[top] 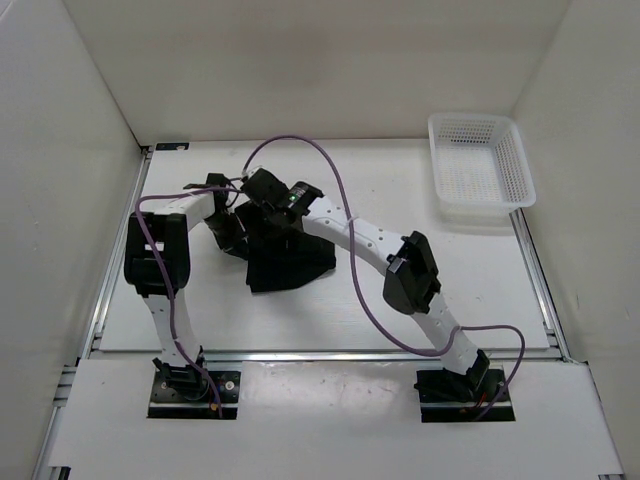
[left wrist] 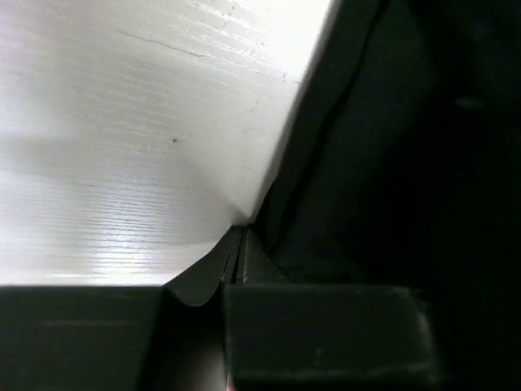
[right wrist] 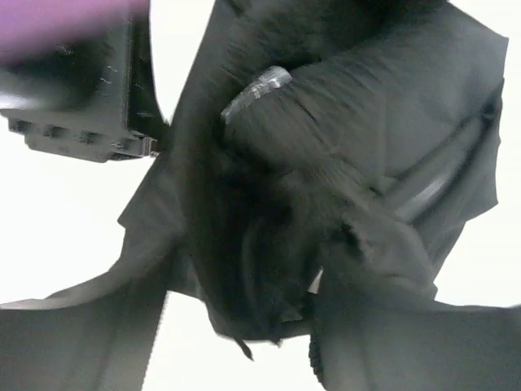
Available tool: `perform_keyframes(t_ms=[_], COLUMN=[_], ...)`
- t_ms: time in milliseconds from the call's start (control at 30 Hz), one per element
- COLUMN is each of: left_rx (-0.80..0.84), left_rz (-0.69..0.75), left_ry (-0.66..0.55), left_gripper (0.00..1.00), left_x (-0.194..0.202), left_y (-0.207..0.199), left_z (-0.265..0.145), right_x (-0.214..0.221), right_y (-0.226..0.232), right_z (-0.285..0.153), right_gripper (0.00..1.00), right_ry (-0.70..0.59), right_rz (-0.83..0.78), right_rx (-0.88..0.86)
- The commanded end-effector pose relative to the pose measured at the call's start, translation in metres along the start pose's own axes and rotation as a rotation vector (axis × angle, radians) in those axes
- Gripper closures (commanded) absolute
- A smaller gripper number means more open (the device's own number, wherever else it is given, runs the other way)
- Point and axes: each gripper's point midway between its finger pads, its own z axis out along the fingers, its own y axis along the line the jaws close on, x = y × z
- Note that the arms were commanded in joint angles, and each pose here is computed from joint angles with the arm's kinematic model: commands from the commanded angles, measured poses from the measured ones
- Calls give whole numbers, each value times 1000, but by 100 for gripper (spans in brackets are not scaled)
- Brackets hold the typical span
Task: Fold and stack the shorts
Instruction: Fold the shorts
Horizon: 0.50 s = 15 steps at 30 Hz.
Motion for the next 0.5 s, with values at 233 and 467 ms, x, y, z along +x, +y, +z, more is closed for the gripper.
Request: perform_keyframes(t_ms=[233,467], left_rx=[77,0], left_rz=[-39,25], left_ry=[-195,-289], left_gripper=[54,58], left_x=[-42,-49], left_y=[18,24], left_z=[-94,-129], right_x=[-32,28], right_y=[-46,-103], right_z=[-126,-119], right_gripper=[2,57], right_ry=[-193,-94], right_rz=[119,334], right_rx=[-184,-124])
